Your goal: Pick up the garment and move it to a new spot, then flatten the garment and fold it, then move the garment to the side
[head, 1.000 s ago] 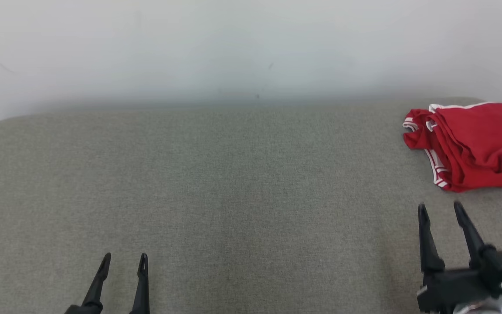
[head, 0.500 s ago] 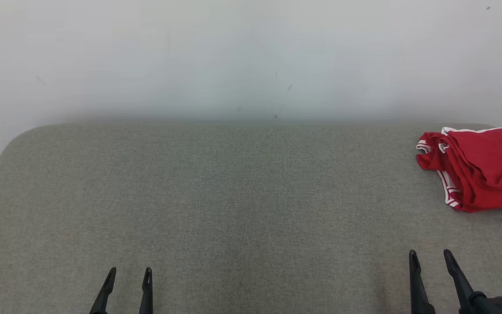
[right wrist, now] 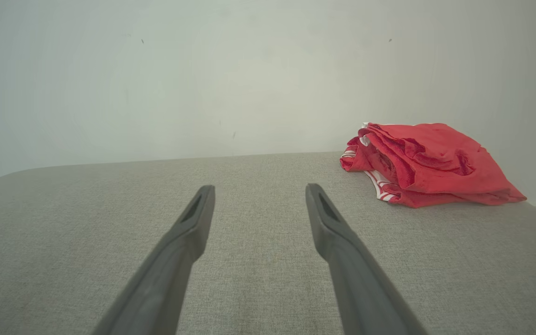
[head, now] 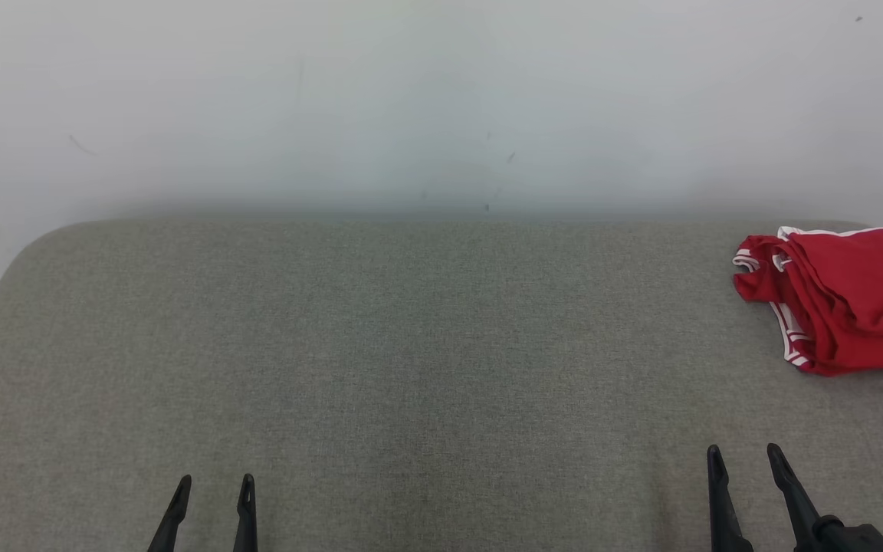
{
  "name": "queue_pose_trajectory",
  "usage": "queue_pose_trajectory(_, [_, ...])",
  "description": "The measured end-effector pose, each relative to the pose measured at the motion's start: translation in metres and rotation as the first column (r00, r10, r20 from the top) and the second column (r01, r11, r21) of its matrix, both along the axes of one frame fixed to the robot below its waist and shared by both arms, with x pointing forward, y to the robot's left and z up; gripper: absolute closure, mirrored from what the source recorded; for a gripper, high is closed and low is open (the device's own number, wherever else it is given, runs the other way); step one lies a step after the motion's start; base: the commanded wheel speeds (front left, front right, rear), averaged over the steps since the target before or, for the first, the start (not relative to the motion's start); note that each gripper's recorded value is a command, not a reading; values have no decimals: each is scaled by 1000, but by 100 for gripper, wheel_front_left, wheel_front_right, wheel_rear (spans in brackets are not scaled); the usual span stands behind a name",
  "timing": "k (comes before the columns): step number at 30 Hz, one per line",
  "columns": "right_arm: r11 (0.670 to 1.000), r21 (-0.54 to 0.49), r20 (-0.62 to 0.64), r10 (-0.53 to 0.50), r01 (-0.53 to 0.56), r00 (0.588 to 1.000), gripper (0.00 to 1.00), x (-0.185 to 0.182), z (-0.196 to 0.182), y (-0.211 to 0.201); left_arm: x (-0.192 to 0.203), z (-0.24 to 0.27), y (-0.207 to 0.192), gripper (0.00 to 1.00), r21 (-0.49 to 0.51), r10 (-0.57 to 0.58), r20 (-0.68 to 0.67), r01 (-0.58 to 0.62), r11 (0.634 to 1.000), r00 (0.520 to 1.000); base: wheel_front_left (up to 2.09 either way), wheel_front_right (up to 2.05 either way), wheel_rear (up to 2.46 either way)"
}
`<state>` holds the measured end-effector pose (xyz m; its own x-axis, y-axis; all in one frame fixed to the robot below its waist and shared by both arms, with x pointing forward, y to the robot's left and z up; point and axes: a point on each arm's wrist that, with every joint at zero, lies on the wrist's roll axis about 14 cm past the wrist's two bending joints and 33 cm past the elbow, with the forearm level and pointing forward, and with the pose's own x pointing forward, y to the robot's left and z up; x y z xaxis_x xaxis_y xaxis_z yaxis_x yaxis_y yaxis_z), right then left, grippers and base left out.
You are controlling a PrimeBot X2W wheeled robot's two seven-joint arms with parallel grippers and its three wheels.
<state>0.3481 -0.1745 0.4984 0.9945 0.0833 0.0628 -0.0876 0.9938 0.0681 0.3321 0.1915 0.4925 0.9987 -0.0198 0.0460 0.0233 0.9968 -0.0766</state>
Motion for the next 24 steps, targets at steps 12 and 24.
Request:
queue_pose_trajectory(12, [1000,4,-10,11,-11,1000,0,1,-3,4,-1,-1,4,0,-8,16,-4,-16,1000,1000,0,0,0])
queue_pose_trajectory(24, [1000,4,-15,10,-10,1000,0,1,-5,3,-1,-2,8,0,-14,29,-5,-29,999,1000,0,0,0])
